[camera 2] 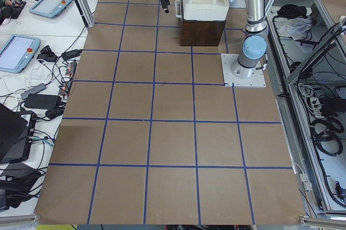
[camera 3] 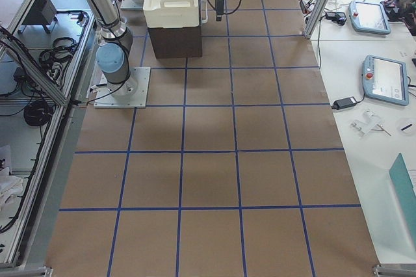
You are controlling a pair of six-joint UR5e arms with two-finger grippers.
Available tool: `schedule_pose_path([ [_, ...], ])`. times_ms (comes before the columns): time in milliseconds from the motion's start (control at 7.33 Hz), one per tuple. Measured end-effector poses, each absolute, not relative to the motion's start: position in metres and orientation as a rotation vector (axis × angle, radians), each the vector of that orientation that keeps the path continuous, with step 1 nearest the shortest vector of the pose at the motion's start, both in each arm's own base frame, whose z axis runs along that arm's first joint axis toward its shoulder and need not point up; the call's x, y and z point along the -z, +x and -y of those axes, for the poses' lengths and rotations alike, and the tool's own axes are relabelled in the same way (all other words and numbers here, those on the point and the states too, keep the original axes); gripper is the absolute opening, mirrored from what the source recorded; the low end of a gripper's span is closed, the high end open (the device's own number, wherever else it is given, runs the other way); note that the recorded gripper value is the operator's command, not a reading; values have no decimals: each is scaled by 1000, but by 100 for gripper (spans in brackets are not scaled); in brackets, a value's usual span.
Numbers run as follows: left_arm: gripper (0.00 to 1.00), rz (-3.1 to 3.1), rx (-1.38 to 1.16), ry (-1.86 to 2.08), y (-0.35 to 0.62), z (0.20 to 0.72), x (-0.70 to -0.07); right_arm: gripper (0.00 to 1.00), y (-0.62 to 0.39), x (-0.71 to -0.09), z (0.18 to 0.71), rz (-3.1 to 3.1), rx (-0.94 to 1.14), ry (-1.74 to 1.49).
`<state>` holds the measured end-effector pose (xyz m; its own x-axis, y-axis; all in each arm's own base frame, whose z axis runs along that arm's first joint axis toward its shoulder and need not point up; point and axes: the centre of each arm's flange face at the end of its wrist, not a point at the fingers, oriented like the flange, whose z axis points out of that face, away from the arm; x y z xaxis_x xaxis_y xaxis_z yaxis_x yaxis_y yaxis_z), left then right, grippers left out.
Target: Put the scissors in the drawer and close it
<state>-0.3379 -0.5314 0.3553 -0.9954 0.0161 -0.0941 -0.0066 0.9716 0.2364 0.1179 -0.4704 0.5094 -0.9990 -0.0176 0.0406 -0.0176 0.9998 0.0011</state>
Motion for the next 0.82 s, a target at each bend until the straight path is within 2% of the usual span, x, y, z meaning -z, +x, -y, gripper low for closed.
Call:
schedule_pose_path([
  [273,100,-3070,-230,-42,-303,535,-412,100,118,-509,470,3099,3,32],
  [818,100,-3100,19,-14,-254,496,-516,100,117,-508,471,3098,6,38],
])
